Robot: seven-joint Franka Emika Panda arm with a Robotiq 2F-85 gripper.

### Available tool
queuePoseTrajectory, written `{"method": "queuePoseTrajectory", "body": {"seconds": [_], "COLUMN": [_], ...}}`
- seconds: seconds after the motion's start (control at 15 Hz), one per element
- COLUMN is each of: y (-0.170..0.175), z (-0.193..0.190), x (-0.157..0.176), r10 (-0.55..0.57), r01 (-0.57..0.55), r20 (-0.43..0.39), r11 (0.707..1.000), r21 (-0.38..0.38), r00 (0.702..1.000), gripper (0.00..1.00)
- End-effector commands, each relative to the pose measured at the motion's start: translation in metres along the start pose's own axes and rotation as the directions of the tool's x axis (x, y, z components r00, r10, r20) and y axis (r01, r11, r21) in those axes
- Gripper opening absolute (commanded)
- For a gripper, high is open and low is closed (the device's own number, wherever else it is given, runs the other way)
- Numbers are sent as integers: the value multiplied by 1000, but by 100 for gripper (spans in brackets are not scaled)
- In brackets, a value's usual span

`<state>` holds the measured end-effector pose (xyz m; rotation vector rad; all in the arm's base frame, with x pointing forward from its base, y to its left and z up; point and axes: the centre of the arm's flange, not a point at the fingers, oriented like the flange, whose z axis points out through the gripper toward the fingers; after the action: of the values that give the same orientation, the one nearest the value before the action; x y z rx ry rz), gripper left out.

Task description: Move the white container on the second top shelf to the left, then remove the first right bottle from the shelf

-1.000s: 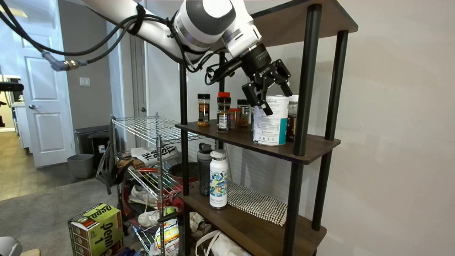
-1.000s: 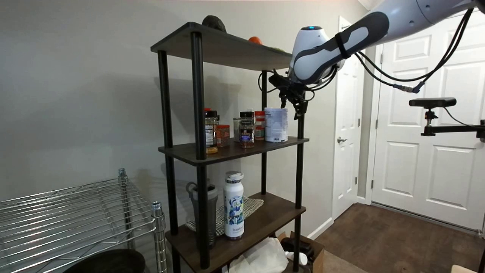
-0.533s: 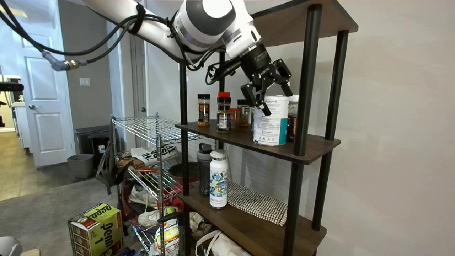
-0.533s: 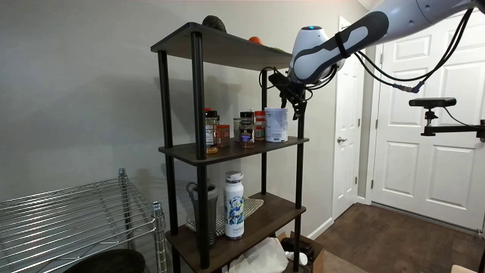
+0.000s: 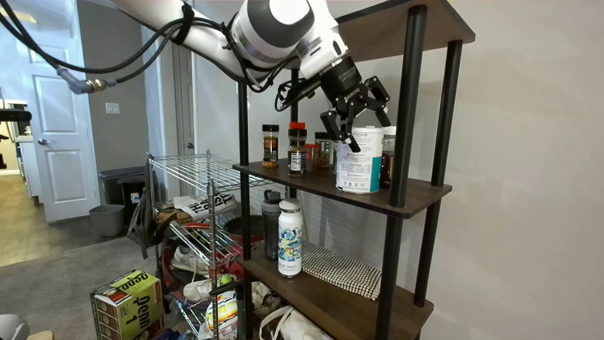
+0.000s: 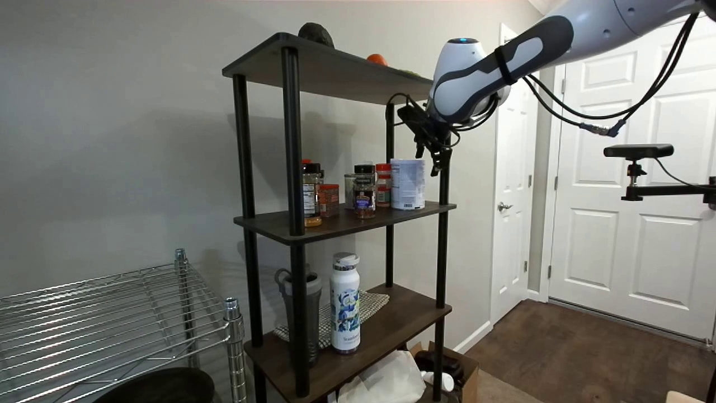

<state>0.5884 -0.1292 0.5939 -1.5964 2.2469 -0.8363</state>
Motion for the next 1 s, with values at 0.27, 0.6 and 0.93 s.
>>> {"method": "queuePoseTrajectory", "body": {"seconds": [0.27,0.6,0.93], "y": [-6,1,9], "z": [14,27,29], "x": [11,1,-4], "r10": [50,15,-37], "r01": [-51,-14,39], "r20": [42,74,80], "r11": [999,1000,999], "r21": [16,-16,-28], "r00": [998,997,996], "gripper": [100,100,100]}}
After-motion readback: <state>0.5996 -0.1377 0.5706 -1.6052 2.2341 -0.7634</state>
